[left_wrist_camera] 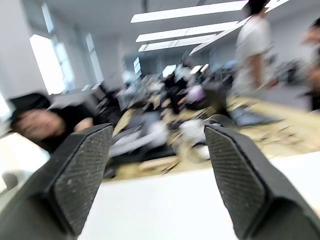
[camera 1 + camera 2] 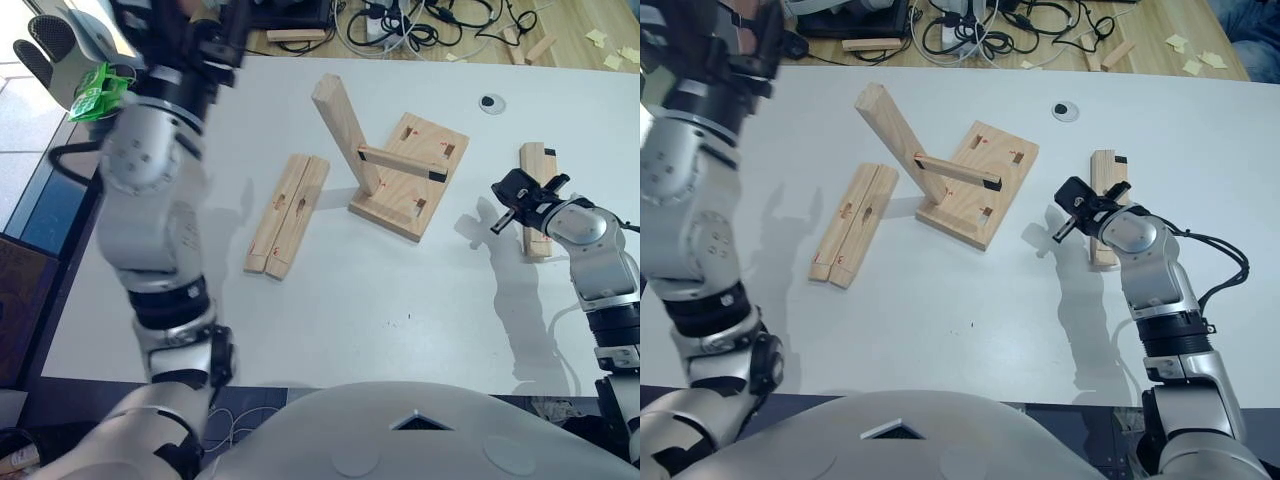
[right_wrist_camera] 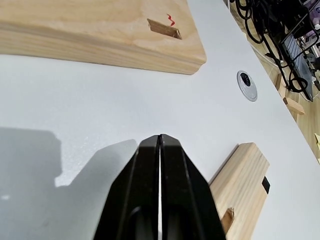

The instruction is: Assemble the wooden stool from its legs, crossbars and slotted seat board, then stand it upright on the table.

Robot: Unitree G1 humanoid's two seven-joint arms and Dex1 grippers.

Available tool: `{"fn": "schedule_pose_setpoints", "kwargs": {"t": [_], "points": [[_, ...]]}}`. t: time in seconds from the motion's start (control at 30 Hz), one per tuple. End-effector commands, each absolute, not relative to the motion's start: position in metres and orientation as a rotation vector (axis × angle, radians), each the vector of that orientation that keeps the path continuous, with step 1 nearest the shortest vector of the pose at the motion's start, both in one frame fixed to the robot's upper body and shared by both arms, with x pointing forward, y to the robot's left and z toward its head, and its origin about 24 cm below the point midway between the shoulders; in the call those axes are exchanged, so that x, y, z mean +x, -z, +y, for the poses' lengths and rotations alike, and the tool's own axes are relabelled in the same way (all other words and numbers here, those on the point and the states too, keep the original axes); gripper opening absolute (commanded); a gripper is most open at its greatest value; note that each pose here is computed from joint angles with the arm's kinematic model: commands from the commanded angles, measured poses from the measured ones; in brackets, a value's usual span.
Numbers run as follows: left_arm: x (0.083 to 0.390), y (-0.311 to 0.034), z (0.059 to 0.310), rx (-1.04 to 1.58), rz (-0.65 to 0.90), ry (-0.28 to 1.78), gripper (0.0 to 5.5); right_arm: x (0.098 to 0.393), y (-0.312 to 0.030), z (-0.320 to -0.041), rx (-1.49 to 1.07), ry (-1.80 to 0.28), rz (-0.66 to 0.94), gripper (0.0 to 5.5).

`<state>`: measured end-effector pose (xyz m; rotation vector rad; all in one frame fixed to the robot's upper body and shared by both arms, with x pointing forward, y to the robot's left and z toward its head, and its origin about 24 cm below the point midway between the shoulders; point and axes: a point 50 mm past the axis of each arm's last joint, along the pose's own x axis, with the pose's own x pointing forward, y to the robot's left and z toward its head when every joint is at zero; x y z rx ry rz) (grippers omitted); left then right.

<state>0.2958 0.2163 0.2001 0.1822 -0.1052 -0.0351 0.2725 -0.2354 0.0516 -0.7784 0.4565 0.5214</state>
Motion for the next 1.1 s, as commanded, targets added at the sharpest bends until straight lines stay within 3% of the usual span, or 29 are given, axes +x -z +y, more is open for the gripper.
{"fn": "schedule_pose_setpoints", "kwargs": {"t": [0.03, 0.23, 0.53, 0.77, 1.1], "points": [[0.289, -0.127, 0.241, 0.236, 0.405, 0.105, 3.36, 0.273, -0.054, -0.236, -0.778, -0.486, 0.438, 0.0], [0.26, -0.088, 0.24, 0.291, 0.687, 0.288, 3.36, 0.276, -0.063, -0.225, -0.745, -0.462, 0.374, 0.0], [0.231, -0.096, 0.232, 0.318, 0.75, 0.416, 3.36, 0.251, -0.055, -0.218, -0.686, -0.416, 0.372, 0.0], [0.214, -0.086, 0.229, 0.368, 0.845, 0.451, 3.36, 0.257, -0.066, -0.211, -0.665, -0.384, 0.306, 0.0], [0.214, -0.069, 0.228, 0.454, 0.893, 0.437, 3.36, 0.264, -0.072, -0.202, -0.655, -0.408, 0.262, 0.0]]}}
